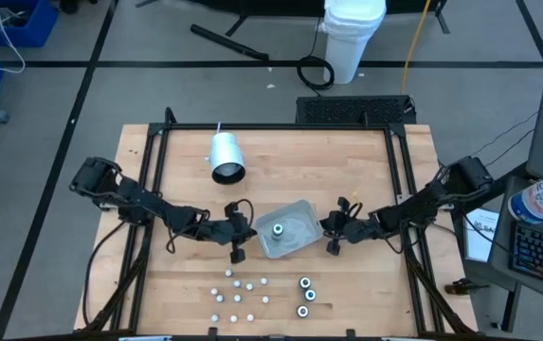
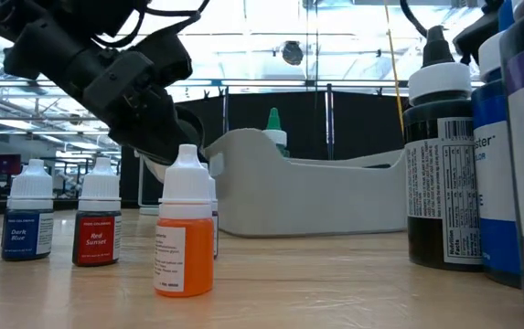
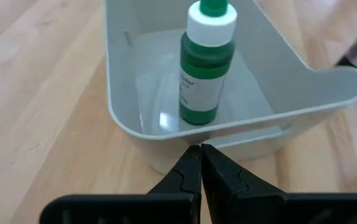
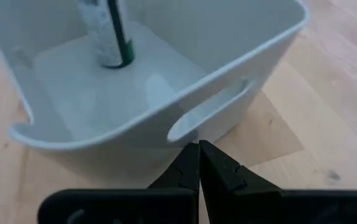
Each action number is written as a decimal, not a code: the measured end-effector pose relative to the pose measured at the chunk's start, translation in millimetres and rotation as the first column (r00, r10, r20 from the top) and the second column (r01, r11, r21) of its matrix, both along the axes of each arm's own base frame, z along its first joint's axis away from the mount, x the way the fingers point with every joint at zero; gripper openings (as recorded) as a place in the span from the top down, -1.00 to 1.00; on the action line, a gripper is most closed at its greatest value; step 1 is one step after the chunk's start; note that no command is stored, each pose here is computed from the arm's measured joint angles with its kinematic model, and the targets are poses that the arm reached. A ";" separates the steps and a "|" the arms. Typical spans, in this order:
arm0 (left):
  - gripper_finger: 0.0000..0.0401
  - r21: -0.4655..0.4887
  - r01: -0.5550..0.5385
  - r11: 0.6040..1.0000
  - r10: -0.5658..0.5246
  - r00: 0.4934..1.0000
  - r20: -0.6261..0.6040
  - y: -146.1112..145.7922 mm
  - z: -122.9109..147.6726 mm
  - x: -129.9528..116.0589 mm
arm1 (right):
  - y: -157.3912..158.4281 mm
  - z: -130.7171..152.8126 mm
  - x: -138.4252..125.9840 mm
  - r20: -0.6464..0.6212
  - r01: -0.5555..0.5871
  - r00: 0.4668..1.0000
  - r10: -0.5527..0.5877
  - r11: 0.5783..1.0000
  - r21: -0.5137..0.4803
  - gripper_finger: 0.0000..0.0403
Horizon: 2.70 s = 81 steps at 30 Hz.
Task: Pick & Place food coloring
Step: Adjust the white bin, then adjust the large green food coloring bottle on the white bin
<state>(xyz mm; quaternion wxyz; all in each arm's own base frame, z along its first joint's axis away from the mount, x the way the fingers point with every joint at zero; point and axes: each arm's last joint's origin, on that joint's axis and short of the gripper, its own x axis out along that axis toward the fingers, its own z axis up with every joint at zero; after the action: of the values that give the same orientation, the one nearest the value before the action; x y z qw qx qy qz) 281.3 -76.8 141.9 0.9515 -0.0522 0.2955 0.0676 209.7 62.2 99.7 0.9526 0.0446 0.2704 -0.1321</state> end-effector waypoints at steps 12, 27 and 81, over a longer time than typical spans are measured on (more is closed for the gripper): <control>0.91 0.019 -0.067 0.998 0.067 0.998 0.017 23.3 1.5 6.5 | 8.9 1.1 -1.7 0.015 -0.037 0.999 0.037 0.999 0.014 1.00; 0.91 -0.011 -0.007 1.000 0.008 1.000 0.007 20.5 1.3 6.4 | 7.3 -3.1 -4.6 -0.035 -0.013 0.999 0.014 1.000 0.019 1.00; 0.91 0.308 0.094 0.947 -0.084 0.995 -0.046 21.9 58.7 -46.4 | 2.1 148.3 -24.8 0.341 -0.212 0.922 0.184 0.976 0.048 0.95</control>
<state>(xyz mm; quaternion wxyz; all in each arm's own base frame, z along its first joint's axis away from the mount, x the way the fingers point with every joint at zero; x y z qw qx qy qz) 234.9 -55.0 200.6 0.9452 0.1121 0.2985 0.0708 185.0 64.2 248.0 0.9904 0.0787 0.1130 -0.0143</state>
